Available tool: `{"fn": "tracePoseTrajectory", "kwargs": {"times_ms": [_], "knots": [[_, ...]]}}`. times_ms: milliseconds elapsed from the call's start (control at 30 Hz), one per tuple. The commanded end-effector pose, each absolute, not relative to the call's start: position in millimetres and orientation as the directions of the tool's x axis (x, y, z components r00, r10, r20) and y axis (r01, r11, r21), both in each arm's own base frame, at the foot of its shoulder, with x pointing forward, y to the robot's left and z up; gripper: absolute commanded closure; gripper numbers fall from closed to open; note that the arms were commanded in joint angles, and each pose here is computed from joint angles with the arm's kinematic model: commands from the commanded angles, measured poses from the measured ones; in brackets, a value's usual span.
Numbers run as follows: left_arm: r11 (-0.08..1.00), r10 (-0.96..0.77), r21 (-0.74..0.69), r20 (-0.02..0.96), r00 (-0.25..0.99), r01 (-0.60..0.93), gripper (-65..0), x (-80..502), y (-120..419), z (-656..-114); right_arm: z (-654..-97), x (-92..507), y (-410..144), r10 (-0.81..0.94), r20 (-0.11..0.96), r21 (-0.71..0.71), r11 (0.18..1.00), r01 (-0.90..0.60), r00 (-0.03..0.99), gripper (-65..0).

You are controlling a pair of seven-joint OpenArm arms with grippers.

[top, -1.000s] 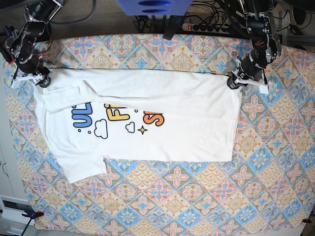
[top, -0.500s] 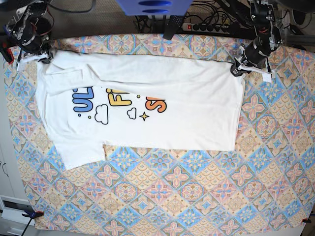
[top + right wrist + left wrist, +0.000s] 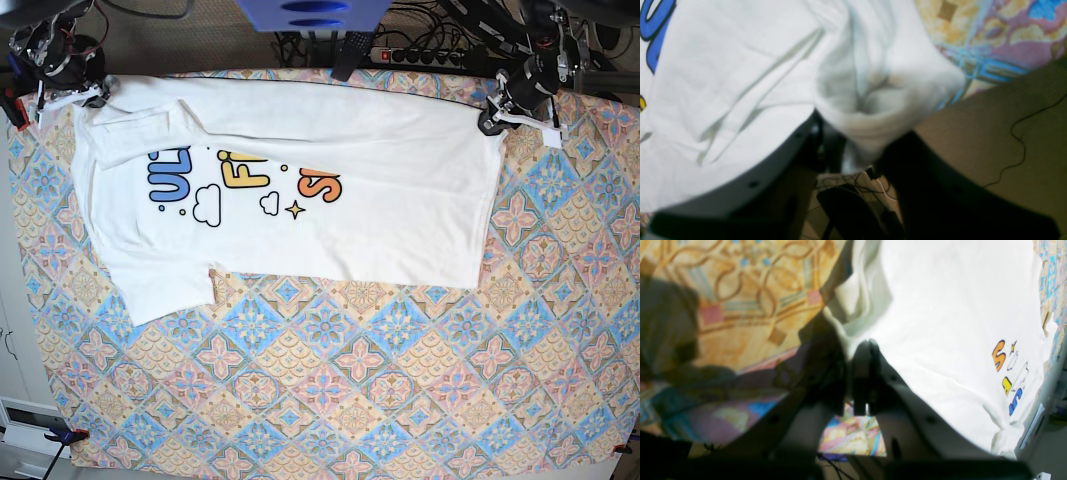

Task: Fold the T-shirt properly
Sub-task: 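Lower the folded edge with both grippers and release it, then move both grippers to the shirt's hem corners and grasp them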

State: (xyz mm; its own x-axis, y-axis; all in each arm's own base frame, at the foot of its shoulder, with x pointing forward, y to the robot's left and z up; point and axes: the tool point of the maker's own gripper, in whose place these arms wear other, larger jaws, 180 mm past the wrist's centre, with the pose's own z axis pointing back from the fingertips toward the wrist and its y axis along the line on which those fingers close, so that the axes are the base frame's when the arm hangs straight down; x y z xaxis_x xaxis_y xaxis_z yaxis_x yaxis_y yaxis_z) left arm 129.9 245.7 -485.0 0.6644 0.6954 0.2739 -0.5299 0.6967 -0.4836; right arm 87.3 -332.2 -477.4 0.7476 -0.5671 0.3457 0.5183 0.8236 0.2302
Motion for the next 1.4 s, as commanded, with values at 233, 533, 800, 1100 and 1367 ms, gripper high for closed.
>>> {"fn": "tracePoseTrajectory", "kwargs": {"times_ms": [233,533,800,1100,1367], "knots": [[0.696,0.702,-0.391,0.195,0.685,-0.602,-1.3,82.5,259.5,-495.6,-473.1,82.2,-343.4,-0.554,0.352,0.189,0.831,0.523,0.754,-26.9],[0.732,0.666,-0.4,0.249,0.703,-0.551,-5.3,89.4,258.3,-474.7,-448.0,97.3,-346.3,-0.49,0.426,0.163,0.869,0.468,0.761,-27.1],[0.742,0.665,-0.396,0.331,0.669,-0.541,-34.2,100.6,280.4,-432.8,-428.6,99.1,-359.5,-0.473,0.479,0.132,0.872,0.471,0.74,-27.6],[0.732,0.681,-0.418,0.455,0.574,-0.538,-34.1,140.5,313.2,-403.8,-382.2,102.6,-384.6,-0.434,0.552,0.061,0.872,0.485,0.712,-31.7],[0.753,0.658,-0.451,0.531,0.534,-0.479,-34.1,186.8,320.8,-382.2,-347.4,111.2,-394.6,-0.379,0.623,0.011,0.879,0.477,0.684,-31.6]]}}
